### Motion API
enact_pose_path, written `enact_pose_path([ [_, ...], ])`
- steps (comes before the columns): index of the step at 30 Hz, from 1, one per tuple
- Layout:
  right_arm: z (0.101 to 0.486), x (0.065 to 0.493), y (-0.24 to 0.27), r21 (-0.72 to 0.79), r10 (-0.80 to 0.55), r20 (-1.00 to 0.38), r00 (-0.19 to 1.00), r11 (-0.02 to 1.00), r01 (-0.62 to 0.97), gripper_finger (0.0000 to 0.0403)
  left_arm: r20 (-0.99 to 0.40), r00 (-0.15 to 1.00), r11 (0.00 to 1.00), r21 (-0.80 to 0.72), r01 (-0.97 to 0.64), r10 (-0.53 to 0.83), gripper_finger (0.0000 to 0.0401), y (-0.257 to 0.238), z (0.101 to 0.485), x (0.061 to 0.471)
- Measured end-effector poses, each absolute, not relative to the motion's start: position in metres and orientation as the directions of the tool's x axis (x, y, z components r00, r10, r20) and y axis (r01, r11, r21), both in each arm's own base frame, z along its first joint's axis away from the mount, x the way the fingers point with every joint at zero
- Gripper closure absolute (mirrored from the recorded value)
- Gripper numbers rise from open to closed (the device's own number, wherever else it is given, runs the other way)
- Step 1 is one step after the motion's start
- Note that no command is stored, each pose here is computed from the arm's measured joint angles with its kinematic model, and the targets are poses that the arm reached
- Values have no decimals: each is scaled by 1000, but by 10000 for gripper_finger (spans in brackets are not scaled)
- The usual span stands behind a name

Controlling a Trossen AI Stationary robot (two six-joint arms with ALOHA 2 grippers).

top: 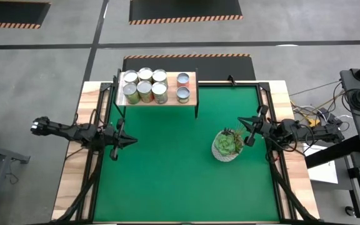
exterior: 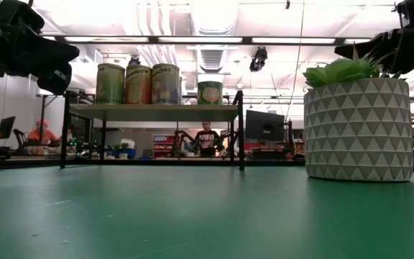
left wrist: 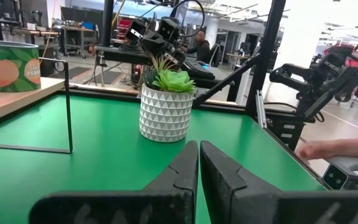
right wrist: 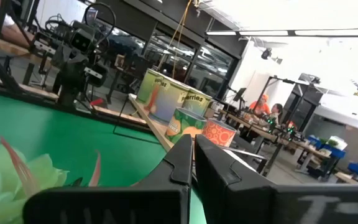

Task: Pick and place cans onto a shelf
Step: Return to Home Position

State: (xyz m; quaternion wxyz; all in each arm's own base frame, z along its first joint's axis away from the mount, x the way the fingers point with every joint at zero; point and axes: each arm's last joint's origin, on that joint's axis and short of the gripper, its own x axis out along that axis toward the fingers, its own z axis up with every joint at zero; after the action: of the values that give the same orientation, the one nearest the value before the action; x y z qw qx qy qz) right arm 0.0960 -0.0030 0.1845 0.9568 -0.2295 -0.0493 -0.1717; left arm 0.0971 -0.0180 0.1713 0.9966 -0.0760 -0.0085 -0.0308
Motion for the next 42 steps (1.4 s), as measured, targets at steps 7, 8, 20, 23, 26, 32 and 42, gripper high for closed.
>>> enact_pose_path([
  [7,184,96,-3,-374,-306,173,936,859,349,394,23,998,987,-151,63,-60,401,-18,172,97],
  [8,184,96,-3,-376,-306,173,936,858,350,394,23,998,987,-151,63,-60,401,-18,172,97],
  [20,184,96,-3,-376,-306,172,936,858,350,394,24,998,987,-151,63,-60,401,-18,172,97],
  [23,184,96,-3,-376,-306,172,936,858,349,394,24,998,987,-151,63,-60,401,-18,172,97],
  [26,184,96,-3,-376,-306,172,936,858,350,394,24,998,987,-151,63,-60,401,-18,172,97],
  [32,184,96,-3,-376,-306,172,936,858,350,394,25,998,987,-151,63,-60,401,-18,172,97],
  [42,184,96,-3,-376,-306,172,936,858,350,394,25,998,986,-151,63,-60,401,-18,172,97],
])
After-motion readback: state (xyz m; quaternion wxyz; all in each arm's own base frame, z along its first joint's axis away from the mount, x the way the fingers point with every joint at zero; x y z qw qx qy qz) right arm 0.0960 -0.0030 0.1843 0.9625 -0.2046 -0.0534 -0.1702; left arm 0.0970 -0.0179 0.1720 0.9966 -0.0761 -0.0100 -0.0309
